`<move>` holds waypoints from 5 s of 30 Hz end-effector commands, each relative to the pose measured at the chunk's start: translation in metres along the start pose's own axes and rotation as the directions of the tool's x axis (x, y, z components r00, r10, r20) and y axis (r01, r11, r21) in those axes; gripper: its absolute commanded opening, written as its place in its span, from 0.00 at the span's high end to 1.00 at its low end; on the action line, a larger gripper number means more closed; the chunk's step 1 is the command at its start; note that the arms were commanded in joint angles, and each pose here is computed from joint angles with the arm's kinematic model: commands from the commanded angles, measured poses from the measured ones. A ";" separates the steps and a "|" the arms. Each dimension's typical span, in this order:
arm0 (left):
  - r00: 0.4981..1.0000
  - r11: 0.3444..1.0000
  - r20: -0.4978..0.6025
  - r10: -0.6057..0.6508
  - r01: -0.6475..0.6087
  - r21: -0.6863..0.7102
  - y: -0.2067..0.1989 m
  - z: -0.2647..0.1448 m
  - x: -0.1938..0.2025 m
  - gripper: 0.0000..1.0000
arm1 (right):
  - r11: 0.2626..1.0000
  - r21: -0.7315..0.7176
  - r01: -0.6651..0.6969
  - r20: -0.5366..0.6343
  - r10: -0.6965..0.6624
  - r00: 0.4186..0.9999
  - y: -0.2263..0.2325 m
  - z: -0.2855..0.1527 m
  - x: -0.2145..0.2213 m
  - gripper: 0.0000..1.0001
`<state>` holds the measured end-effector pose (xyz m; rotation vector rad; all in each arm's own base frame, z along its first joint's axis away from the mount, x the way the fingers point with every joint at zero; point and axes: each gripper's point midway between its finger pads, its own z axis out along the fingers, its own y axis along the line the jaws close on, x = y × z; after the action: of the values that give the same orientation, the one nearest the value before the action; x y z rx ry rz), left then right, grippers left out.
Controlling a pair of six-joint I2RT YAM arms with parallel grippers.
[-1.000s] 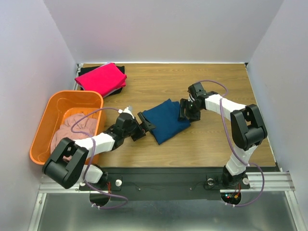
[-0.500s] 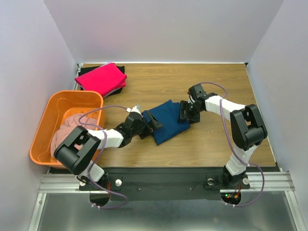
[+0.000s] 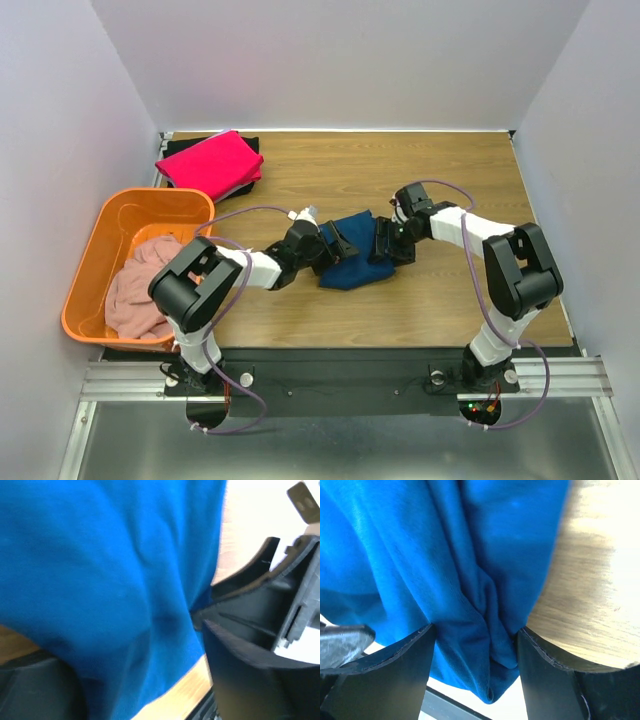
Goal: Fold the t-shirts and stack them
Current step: Neatly place the folded tshirt to the corner
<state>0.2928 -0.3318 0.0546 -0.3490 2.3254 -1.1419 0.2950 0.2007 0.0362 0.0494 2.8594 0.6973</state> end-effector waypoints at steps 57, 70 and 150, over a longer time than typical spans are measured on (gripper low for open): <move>0.800 0.880 0.367 0.474 -0.440 -0.176 -0.091 -0.124 -0.420 1.00 | 0.999 0.034 0.026 0.020 -0.027 0.999 0.002 -0.022 0.008 0.17; 0.810 0.897 0.389 0.439 -0.368 -0.246 -0.023 -0.165 -0.440 1.00 | 0.999 0.019 0.026 0.006 -0.026 1.000 0.004 -0.020 0.010 0.17; 0.792 0.899 0.452 0.412 -0.273 -0.342 -0.103 -0.203 -0.119 0.01 | 0.988 0.145 0.049 0.518 -0.118 0.847 0.009 -0.152 -0.049 0.05</move>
<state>0.2824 -0.2105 0.2767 -0.1898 1.9620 -0.4933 0.3142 0.1410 0.1689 0.1034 2.3986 0.3978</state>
